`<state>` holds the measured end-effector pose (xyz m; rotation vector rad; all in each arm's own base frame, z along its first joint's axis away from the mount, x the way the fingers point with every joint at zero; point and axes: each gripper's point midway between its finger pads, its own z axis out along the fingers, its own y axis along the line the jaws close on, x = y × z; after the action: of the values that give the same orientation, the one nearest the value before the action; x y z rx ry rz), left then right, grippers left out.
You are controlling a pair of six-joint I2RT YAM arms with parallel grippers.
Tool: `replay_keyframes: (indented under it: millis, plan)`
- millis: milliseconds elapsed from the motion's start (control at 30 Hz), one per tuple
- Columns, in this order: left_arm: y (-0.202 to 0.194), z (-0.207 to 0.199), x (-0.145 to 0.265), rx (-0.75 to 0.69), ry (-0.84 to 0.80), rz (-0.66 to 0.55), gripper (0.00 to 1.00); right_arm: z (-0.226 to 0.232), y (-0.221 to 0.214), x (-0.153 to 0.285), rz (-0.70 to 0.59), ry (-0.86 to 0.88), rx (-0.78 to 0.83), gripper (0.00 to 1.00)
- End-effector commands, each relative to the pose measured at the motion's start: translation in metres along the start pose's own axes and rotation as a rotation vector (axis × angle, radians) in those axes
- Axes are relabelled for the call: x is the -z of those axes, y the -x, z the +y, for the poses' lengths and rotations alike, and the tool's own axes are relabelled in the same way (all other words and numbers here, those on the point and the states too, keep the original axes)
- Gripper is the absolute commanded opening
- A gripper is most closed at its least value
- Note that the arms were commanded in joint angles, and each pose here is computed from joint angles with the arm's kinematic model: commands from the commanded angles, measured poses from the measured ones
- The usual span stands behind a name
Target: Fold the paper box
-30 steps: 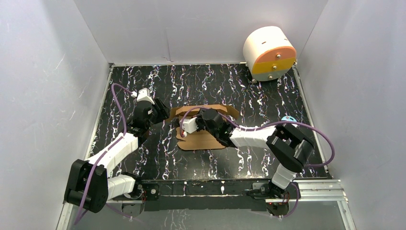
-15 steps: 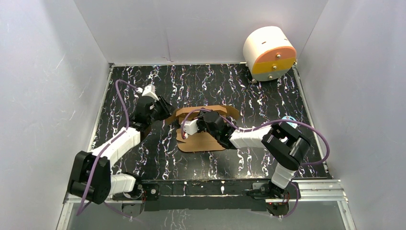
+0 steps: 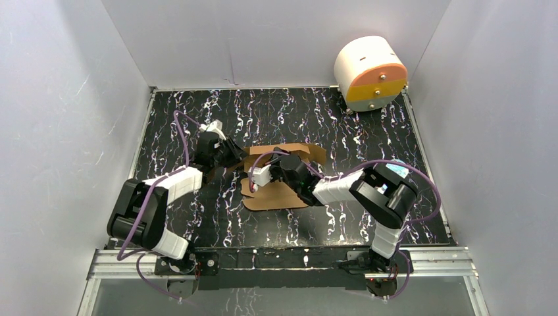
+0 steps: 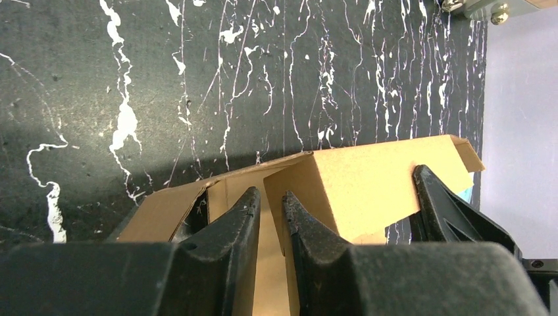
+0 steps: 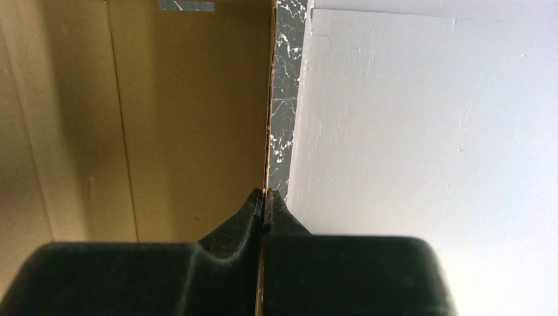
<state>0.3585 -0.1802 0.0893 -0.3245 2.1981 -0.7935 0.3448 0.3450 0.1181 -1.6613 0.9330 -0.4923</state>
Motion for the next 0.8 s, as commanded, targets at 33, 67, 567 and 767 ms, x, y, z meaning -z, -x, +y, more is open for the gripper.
replay_keyframes:
  millis: [33,67,567,767]
  plan:
    - [0.011,-0.025,-0.003,0.005,-0.102,-0.028,0.17,-0.019,0.006,0.003,-0.037,-0.095,-0.007,0.00]
    - [0.010,-0.025,-0.004,0.006,-0.107,-0.025,0.17,-0.018,0.007,0.003,-0.039,-0.092,-0.004,0.00]
    - [-0.005,-0.019,-0.003,-0.006,-0.111,-0.005,0.22,-0.007,0.017,0.007,-0.032,-0.195,0.115,0.00]
    - [0.002,-0.016,0.012,-0.022,-0.056,-0.030,0.27,-0.008,0.018,0.007,-0.030,-0.208,0.127,0.00]
